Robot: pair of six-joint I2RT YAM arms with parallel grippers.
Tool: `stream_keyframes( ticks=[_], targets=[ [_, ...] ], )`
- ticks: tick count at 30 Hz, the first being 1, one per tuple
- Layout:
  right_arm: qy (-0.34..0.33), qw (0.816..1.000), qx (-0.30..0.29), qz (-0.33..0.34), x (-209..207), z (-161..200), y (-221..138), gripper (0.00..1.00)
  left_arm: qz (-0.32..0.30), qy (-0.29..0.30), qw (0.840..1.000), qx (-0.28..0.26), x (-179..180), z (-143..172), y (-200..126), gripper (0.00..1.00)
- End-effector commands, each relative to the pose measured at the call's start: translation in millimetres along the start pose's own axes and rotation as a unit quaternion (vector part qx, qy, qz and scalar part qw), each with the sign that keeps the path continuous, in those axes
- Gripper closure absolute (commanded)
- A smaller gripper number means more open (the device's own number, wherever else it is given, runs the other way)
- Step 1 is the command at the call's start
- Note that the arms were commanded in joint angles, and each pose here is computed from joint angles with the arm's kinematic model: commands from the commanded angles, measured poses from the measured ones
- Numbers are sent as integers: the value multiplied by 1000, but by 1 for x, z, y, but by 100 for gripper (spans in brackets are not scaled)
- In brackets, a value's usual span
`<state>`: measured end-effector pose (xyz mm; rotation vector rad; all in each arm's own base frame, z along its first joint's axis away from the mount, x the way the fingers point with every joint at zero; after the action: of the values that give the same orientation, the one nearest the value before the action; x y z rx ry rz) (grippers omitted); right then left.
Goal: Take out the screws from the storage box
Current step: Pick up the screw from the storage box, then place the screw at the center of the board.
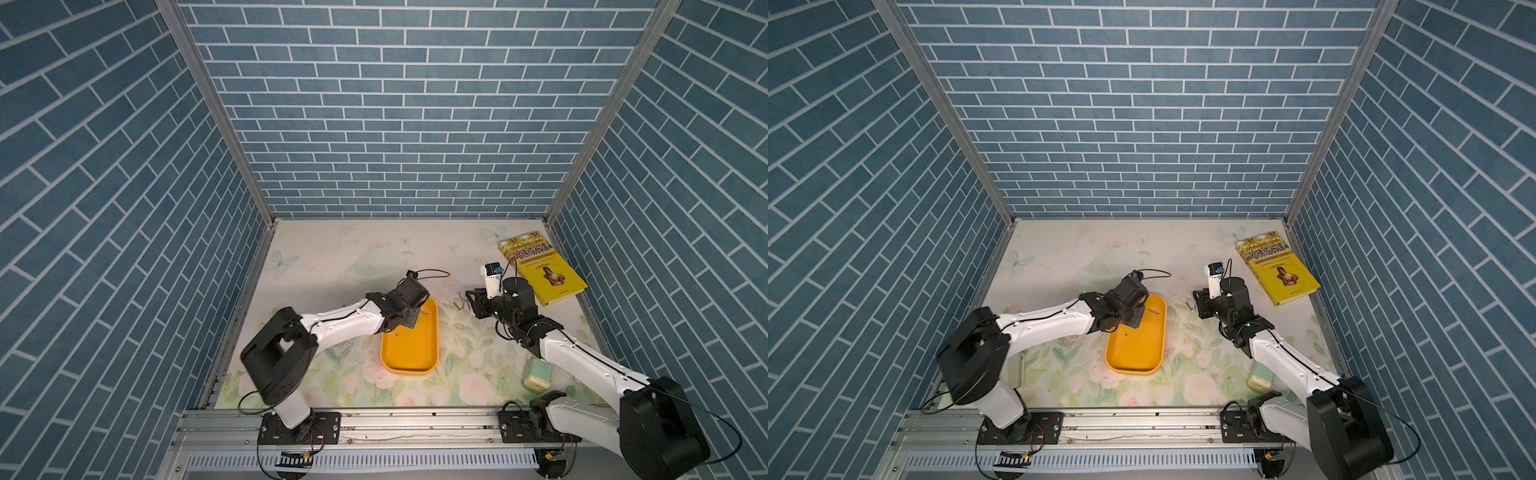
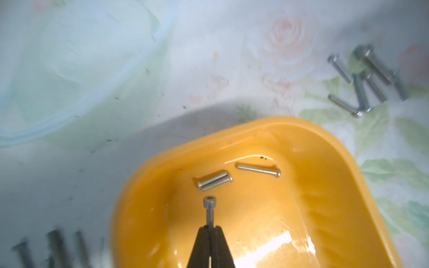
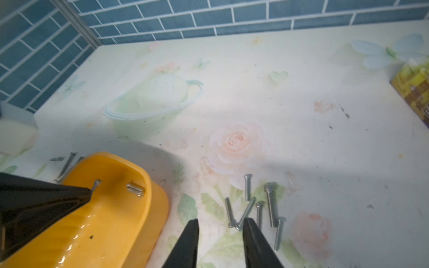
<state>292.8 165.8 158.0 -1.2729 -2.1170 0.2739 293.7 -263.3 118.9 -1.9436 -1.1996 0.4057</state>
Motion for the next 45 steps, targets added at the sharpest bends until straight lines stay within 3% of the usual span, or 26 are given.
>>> stream_keyframes(
  ticks=[1, 6, 11, 14, 19, 25, 33, 45],
  targets=[
    [-51, 998, -21, -43, 30, -13, -15, 64, -35, -52, 995, -83, 33, -21, -26, 100],
    [-119, 989, -16, -91, 73, -14, -24, 64, -82, -122, 980, -137, 76, -6, -55, 100],
    [-172, 980, 43, -94, 98, 1, -7, 65, -72, -227, 967, -91, 124, 34, -30, 100],
    [-204, 973, 86, -67, 105, 13, 11, 67, -62, -261, 962, -56, 135, 53, -13, 100],
    [-258, 955, 145, -26, 116, 32, 40, 68, -75, -284, 956, 10, 144, 77, 12, 100],
    [-306, 930, 202, 31, 111, 59, 70, 71, -47, -309, 948, 60, 143, 101, 33, 100],
    [-323, 912, 238, 84, 99, 70, 85, 75, -38, -306, 948, 85, 139, 107, 43, 100],
    [-326, 901, 268, 103, 96, 77, 94, 75, -44, -297, 949, 100, 140, 110, 45, 99]
  ],
)
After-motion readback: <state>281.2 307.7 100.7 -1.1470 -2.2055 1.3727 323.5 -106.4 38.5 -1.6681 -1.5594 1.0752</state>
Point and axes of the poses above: each gripper's point midway between its finger pads, its own y axis out along the fingers, its own x axis along the line the jaws close on, z = x × y, the point moved 2 cm from there along -y, back along the fingers, and after that the axes turned 13 degrees about y, right-handed, at the moved point
